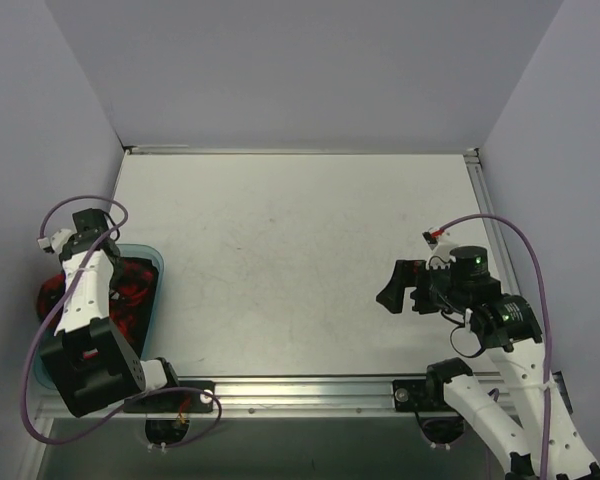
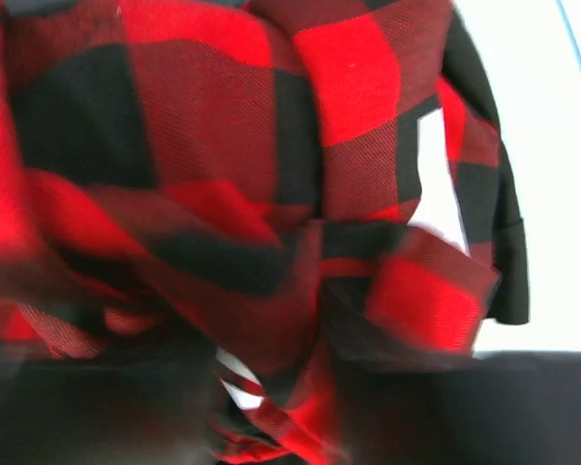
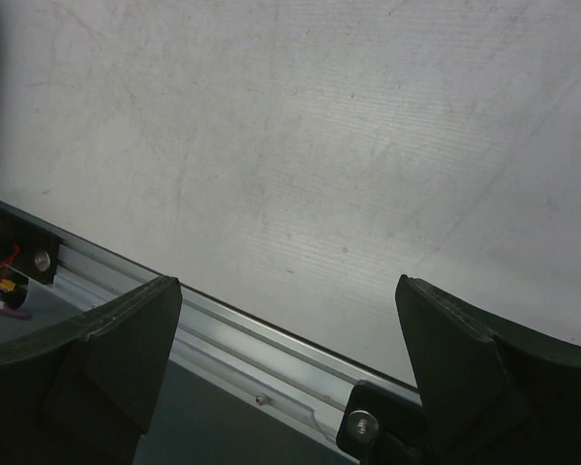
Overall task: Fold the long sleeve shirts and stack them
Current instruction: Grab the shirt from the pile, then move the shirt to the center of the board
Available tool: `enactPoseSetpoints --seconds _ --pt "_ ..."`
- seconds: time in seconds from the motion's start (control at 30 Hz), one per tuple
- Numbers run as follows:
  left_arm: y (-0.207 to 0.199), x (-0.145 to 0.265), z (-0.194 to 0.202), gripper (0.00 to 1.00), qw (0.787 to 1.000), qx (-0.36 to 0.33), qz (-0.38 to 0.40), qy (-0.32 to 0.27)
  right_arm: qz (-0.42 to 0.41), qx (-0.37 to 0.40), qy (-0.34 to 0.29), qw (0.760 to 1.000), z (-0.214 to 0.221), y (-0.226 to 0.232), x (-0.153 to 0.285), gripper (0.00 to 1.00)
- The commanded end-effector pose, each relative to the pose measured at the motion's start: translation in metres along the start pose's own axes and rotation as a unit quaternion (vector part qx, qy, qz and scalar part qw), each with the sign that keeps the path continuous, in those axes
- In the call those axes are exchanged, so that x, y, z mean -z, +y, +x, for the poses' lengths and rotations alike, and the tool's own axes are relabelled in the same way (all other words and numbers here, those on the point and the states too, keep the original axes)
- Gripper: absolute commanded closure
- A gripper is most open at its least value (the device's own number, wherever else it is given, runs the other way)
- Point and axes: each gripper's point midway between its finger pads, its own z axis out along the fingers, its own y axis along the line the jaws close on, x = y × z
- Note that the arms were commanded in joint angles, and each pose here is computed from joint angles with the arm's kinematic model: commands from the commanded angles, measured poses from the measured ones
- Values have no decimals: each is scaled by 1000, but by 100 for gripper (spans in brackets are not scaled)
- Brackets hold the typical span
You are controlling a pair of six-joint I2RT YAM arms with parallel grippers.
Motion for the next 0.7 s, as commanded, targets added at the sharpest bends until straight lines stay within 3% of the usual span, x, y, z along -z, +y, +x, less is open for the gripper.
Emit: enactPoseSetpoints --seconds 0.0,0.03,0.07,0.1,0.27,0.37,0.43,0.47,0.5,0.57,0.6,0.67 --pt "-9 1 -11 64 999 30 24 -21 13 7 -8 1000 0 -4 1 0" --pt "-8 5 -15 75 998 36 28 -31 14 9 -13 1000 -1 -4 2 0" --pt "-7 9 -19 94 998 36 31 -39 16 8 -13 1000 -1 -5 2 0" --pt "-8 16 -28 100 997 40 39 -50 16 9 -13 1000 -1 -5 2 0" --pt "-25 81 -70 100 986 51 115 -112 14 9 -14 1000 -2 -3 4 0" --pt "-49 152 -101 100 968 35 177 -174 12 7 -17 1000 -3 -2 6 0" --pt "-76 192 -96 100 957 -4 226 -183 11 5 -21 1000 -4 -1 8 0" --pt "-86 234 -112 100 940 5 270 -208 11 5 -22 1000 -4 0 9 0" --pt "-97 250 -113 100 933 -3 290 -214 12 4 -28 1000 -6 0 11 0" --pt "-121 324 -116 100 892 -24 380 -244 13 4 -37 999 -8 1 15 0" --pt "-139 342 -113 100 879 -41 406 -246 17 3 -43 999 -10 0 18 0" --pt "-165 401 -91 100 833 -85 491 -242 20 0 -49 999 -11 0 22 0"
